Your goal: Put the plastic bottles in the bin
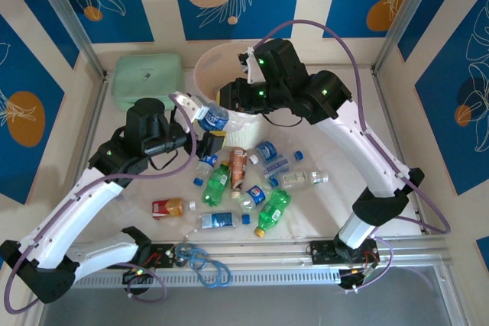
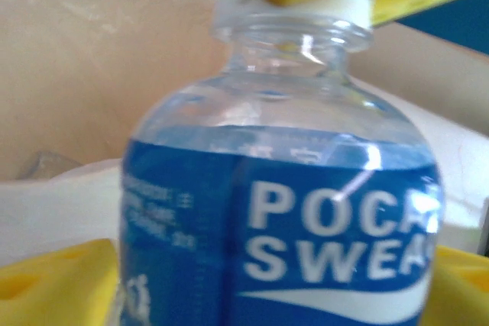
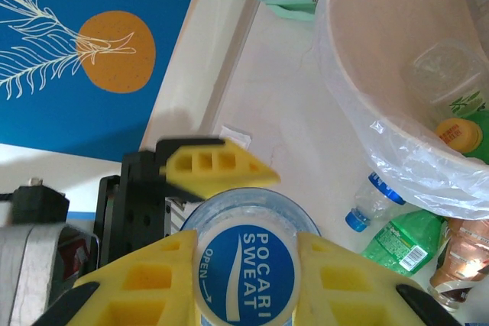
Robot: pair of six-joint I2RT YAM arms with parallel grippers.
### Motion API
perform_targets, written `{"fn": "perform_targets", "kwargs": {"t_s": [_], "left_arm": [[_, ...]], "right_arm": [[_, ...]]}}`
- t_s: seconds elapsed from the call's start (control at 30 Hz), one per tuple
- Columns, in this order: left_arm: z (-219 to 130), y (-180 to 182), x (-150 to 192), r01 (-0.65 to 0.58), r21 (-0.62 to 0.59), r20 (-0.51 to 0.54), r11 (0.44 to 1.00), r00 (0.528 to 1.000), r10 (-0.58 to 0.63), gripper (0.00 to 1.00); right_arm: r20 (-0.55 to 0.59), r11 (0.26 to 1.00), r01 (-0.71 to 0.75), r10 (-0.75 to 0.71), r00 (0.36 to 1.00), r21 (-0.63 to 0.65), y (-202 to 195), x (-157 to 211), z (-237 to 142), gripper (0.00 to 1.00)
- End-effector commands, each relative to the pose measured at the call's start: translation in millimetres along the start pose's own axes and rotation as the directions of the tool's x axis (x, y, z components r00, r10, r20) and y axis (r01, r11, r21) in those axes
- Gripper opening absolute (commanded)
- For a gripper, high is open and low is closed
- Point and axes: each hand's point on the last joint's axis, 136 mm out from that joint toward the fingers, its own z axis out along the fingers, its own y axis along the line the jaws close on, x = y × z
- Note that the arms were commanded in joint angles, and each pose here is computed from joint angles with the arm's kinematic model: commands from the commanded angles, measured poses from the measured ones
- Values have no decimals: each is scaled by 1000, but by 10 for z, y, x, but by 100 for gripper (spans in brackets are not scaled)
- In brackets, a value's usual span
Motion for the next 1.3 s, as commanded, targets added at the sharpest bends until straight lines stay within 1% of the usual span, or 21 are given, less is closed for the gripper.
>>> {"fn": "perform_targets", "kwargs": {"t_s": [0.0,0.07,0.17,0.23,0.27,0.33,0.47,0.57,0.63,0.77,0.83,0.93,1.03,1.07,1.13,1.2,1.27], "left_arm": [[-41,91,-27,27,-65,28,998,999,-25,100],[-74,139,-23,37,-99,32,994,999,-34,100],[-149,286,-7,83,-190,36,978,996,-78,100],[-214,399,18,117,-261,36,958,993,-112,100],[-254,468,36,139,-304,39,942,990,-134,100],[-356,664,109,200,-418,48,886,979,-198,100],[-482,862,316,278,-528,44,802,953,-301,100],[-548,969,564,344,-589,33,731,914,-404,100],[-545,983,786,381,-599,1,704,880,-475,100],[-655,1023,1269,458,-661,-22,594,780,-626,100],[-759,1025,1528,504,-695,-6,513,709,-705,100],[-870,968,1838,550,-724,9,417,611,-791,100],[-953,898,2048,574,-742,23,347,538,-842,100],[-967,877,2092,579,-744,25,334,524,-852,100],[-994,837,2190,587,-751,34,302,490,-871,100],[-1015,807,2268,590,-758,40,278,467,-883,100],[-1041,782,2324,588,-764,40,264,452,-891,100]], "right_arm": [[18,1000,3,-3,1000,-11,31,-40,-40,17],[43,1000,-1,2,999,-10,24,-124,-87,17],[104,1000,-22,21,994,6,-36,-303,-212,17],[154,999,-40,36,987,24,-104,-425,-305,17],[173,998,-50,44,984,30,-135,-470,-342,17],[215,997,-72,62,975,41,-211,-581,-429,17],[299,990,-120,93,950,72,-411,-805,-577,16],[357,984,-154,113,927,90,-557,-949,-685,16],[391,979,-178,127,912,97,-657,-1028,-747,16],[432,973,-220,168,886,75,-827,-1181,-813,16],[439,968,-241,189,878,65,-918,-1261,-817,16],[437,962,-264,210,874,65,-1034,-1341,-768,16],[421,960,-273,220,880,69,-1120,-1390,-672,19],[414,958,-277,223,883,73,-1142,-1397,-640,21],[395,955,-283,228,890,84,-1184,-1402,-570,33],[380,954,-285,231,896,92,-1198,-1393,-519,46],[371,957,-276,224,901,93,-1178,-1375,-496,55]]}}
